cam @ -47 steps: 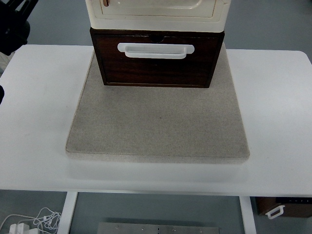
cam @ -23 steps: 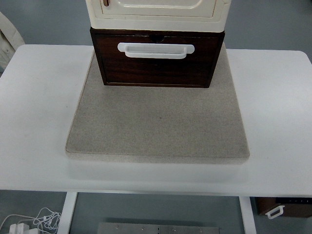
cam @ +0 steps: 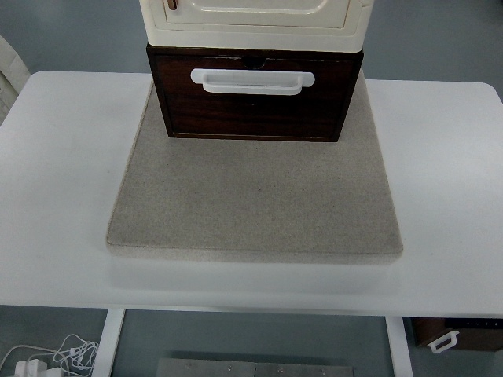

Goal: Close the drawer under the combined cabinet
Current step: 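Withdraw the left hand up and away from the closed drawer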

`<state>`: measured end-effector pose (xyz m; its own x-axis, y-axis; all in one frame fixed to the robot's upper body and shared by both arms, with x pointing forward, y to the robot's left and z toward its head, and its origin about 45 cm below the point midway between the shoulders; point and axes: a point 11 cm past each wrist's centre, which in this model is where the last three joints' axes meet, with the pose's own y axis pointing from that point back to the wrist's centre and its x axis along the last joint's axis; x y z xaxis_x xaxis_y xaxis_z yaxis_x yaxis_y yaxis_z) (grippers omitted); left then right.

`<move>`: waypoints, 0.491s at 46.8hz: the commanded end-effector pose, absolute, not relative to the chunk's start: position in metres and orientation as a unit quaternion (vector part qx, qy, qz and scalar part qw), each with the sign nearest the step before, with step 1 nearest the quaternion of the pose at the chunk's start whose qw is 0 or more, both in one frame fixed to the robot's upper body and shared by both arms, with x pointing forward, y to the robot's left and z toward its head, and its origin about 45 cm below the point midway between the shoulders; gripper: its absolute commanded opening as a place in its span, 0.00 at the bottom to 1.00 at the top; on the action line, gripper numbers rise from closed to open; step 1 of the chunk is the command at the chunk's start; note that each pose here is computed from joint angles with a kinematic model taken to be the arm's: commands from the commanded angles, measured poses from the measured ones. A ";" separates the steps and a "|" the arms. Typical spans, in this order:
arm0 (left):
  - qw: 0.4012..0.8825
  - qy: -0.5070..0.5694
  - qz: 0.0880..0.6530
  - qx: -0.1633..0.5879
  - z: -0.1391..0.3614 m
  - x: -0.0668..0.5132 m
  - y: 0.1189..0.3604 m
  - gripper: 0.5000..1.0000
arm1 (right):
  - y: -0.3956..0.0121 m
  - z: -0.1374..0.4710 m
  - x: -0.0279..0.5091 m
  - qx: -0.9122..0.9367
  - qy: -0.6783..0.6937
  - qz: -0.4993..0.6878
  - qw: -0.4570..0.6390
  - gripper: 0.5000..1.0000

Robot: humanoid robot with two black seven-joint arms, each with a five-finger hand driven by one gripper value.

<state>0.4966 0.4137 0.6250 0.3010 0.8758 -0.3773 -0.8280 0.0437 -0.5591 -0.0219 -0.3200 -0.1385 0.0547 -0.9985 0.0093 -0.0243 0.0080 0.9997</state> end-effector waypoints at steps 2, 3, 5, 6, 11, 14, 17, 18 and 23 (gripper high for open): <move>0.689 -0.001 0.633 -0.353 0.589 0.505 0.440 1.00 | -0.320 -0.139 -0.022 0.517 -0.494 -0.478 0.510 0.90; 0.683 0.005 0.642 -0.349 0.583 0.506 0.444 1.00 | -0.320 -0.139 -0.022 0.517 -0.494 -0.478 0.510 0.90; 0.672 0.016 0.656 -0.343 0.571 0.508 0.450 1.00 | -0.320 -0.139 -0.022 0.517 -0.494 -0.478 0.510 0.90; 0.668 0.022 0.662 -0.339 0.564 0.509 0.452 1.00 | -0.320 -0.139 -0.022 0.517 -0.494 -0.478 0.510 0.90; 0.664 0.043 0.674 -0.321 0.534 0.514 0.455 1.00 | -0.320 -0.139 -0.022 0.517 -0.494 -0.478 0.510 0.90; 0.665 0.058 0.677 -0.310 0.516 0.519 0.449 1.00 | -0.320 -0.139 -0.022 0.517 -0.494 -0.478 0.510 0.90; 0.662 0.074 0.683 -0.299 0.498 0.522 0.447 1.00 | -0.320 -0.139 -0.022 0.517 -0.494 -0.478 0.510 0.90; 0.661 0.079 0.685 -0.295 0.492 0.524 0.445 1.00 | -0.320 -0.139 -0.022 0.517 -0.494 -0.478 0.510 0.90; 0.655 0.113 0.695 -0.274 0.457 0.532 0.432 1.00 | -0.320 -0.139 -0.022 0.517 -0.494 -0.478 0.510 0.90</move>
